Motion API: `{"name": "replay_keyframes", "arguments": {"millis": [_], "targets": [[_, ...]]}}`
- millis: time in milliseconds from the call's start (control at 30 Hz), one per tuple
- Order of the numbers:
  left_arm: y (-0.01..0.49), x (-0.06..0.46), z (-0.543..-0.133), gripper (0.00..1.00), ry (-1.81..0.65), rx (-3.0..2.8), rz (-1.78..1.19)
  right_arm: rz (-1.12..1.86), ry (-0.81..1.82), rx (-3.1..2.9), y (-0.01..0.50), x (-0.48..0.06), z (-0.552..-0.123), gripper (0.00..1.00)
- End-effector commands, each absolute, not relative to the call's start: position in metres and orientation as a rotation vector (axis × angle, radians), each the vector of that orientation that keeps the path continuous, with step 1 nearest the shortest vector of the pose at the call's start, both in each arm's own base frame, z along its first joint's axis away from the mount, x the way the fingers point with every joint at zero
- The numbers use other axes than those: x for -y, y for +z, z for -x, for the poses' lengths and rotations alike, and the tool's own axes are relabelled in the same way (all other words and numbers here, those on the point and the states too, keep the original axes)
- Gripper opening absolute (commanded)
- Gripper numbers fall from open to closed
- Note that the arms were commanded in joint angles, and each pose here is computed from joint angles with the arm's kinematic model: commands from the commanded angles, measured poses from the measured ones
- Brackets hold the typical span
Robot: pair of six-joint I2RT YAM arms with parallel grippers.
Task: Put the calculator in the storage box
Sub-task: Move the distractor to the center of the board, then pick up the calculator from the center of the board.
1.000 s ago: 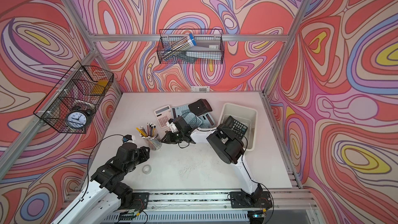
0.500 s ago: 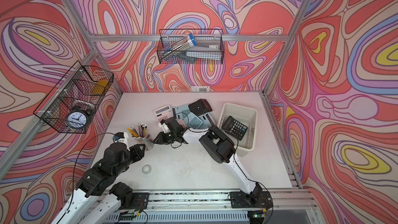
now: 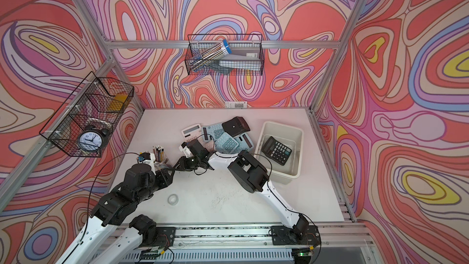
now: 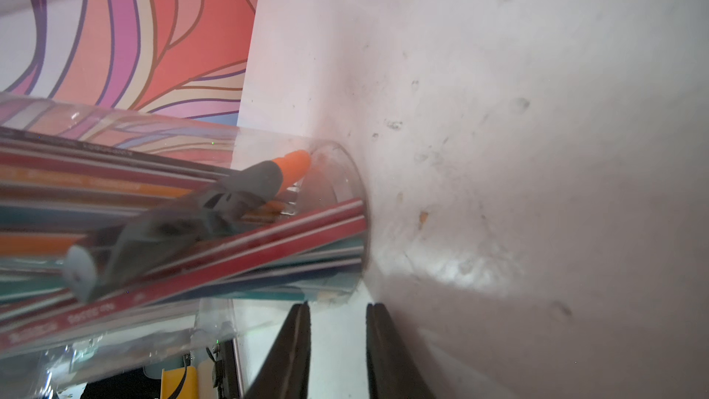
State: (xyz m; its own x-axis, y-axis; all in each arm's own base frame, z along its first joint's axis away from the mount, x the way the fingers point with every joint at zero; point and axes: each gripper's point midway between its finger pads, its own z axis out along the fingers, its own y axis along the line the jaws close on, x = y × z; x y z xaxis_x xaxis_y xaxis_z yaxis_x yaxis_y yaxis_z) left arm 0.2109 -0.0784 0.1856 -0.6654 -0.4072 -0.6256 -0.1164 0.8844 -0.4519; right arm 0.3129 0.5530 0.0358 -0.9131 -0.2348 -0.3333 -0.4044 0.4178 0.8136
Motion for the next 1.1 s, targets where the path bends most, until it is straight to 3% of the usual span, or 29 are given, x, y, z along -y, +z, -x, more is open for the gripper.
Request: {"name": "replay_keyframes", "arguments": {"millis": [0,467,800,1067], "targets": [[0.206,0.091,-0.222,0.54,-0.546,-2.241,0.320,0.602,1.448,-2.463,0.071,-0.542,-0.312,0.30],[0.217,0.125,-0.266,0.63,-0.603,-2.266,0.243,0.425,1.246,-2.469,0.122,-0.430,-0.343,0.37],[0.152,0.173,-0.311,0.81,-0.712,-2.455,0.258,0.209,1.084,-2.496,0.125,-0.335,-0.365,0.43],[0.089,0.181,-0.331,0.85,-0.679,-2.560,0.375,0.186,1.059,-2.487,0.132,-0.310,-0.363,0.45]]}}
